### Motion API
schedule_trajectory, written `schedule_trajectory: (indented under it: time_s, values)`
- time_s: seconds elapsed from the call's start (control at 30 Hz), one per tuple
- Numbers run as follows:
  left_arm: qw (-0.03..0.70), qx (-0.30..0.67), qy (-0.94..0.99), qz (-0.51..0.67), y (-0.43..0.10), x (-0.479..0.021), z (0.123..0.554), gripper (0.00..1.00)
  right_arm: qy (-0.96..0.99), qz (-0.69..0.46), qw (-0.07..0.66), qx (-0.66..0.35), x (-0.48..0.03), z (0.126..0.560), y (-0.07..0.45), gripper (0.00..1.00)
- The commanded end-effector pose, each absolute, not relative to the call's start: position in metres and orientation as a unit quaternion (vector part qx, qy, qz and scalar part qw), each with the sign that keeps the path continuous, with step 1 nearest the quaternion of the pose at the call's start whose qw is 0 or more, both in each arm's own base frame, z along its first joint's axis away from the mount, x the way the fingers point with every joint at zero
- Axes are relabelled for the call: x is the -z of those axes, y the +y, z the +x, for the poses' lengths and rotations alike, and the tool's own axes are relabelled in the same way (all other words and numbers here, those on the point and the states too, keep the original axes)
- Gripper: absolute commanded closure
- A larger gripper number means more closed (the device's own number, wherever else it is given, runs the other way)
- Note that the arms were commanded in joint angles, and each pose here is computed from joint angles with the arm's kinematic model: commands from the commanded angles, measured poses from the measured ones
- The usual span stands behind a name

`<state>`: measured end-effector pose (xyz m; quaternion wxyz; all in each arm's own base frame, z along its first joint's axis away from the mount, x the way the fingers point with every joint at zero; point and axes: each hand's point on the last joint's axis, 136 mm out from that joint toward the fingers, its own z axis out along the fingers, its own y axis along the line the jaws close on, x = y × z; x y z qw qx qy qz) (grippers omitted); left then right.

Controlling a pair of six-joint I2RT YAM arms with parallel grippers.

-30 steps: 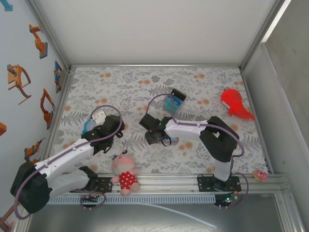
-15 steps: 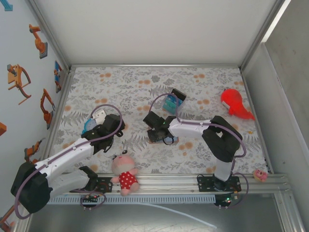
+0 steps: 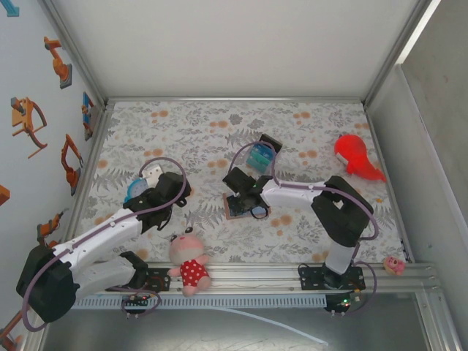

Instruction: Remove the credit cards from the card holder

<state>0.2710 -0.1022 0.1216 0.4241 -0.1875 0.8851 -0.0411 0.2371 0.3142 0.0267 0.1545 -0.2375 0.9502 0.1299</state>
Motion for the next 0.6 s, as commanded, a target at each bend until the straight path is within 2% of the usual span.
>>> schedule_trajectory:
  time_s: [0.0,0.1,0.57]
  values:
    - [0.435,0.062,0.88,-0.178,-0.112,-0.137,0.28,0.03,0.937,-0.257,0.164,-0.17,-0.041,0.231,0.322,0.88]
    - [0.433,0.068,0.882,-0.174,-0.116,-0.136,0.282,0.03,0.933,-0.258,0.17,-0.183,-0.047,0.229,0.323,0.88]
    - [0.421,0.088,0.896,-0.109,-0.151,-0.135,0.29,0.03,0.953,-0.202,0.186,-0.13,-0.044,0.244,0.294,0.83]
